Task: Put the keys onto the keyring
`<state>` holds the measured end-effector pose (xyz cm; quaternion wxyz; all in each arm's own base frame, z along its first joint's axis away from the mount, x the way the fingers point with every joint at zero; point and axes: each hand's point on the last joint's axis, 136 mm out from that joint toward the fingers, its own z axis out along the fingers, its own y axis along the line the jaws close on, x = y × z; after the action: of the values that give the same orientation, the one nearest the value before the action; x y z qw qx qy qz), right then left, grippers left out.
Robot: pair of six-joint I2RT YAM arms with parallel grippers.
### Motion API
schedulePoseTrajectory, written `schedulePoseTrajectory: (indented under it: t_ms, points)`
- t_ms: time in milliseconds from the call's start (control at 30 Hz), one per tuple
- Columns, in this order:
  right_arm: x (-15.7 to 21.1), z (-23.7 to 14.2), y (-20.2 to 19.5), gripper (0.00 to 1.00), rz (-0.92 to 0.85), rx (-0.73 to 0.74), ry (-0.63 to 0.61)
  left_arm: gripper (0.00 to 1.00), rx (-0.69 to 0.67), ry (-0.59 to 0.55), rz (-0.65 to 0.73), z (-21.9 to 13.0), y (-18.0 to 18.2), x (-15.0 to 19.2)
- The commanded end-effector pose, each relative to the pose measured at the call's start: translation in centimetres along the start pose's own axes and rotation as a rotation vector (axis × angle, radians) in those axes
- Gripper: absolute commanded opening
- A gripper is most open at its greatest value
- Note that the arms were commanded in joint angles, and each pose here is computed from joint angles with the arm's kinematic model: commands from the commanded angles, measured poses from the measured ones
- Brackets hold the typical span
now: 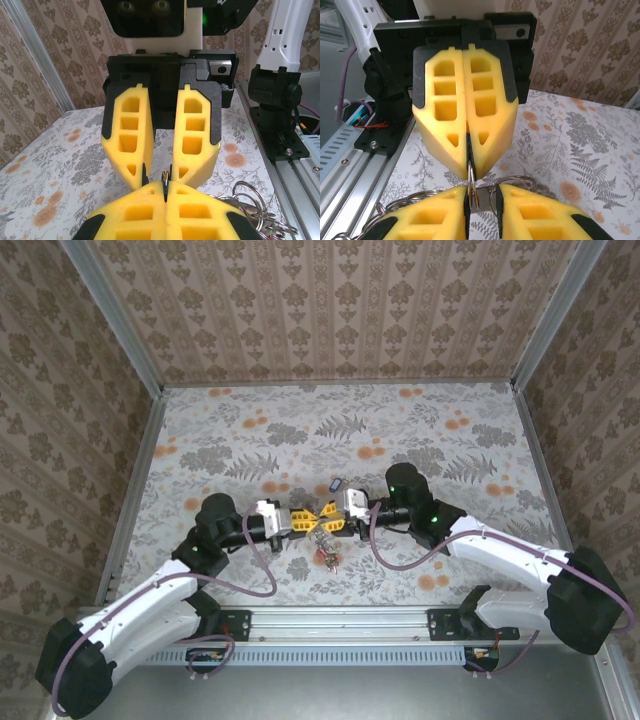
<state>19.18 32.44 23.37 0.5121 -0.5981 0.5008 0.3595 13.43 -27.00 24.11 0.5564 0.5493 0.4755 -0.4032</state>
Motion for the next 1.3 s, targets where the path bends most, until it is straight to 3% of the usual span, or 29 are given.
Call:
schedulePoseTrajectory:
  t_ms: [0,233,300,367,467,567,733,1133,1267]
  points:
    - [-1.6,-0.1,0.2,0.23,-0.045,-0.01,-0.061,0.0,0.033,-0.06,0.027,-0.1,-0.5,-1.4]
    - [-0.8,-0.2,0.8,0.0,-0.049,-0.051,-0.01,0.0,-0.026,-0.045,0.017,-0.2,0.4,-1.2]
    - [-0.5,-0.3,0.6,0.0,-0.049,-0.045,0.029,0.03,-0.066,0.027,-0.013,-0.2,1.2,-0.2]
    - [0.1,-0.3,0.0,0.0,-0.045,-0.011,0.098,0.14,-0.071,0.141,-0.016,-0.3,1.3,1.4]
    - [1.4,-0.4,-0.7,0.0,-0.08,0.029,0.268,0.15,-0.032,0.263,-0.004,-0.5,0.8,3.0]
    - [1.6,-0.5,-1.2,0.0,-0.081,0.041,0.325,0.16,-0.046,0.311,-0.01,-0.6,1.2,3.9]
    - [2.2,0.0,-1.4,0.0,-0.097,0.017,0.422,0.18,-0.046,0.302,-0.031,0.4,1.7,3.9]
    - [2.6,0.6,-2.0,0.0,-0.093,0.042,0.453,0.17,-0.07,0.241,-0.029,1.3,2.7,2.0]
    - [1.9,0.8,-1.8,0.0,-0.1,0.025,0.424,0.0,-0.066,0.238,-0.026,1.1,2.5,2.0]
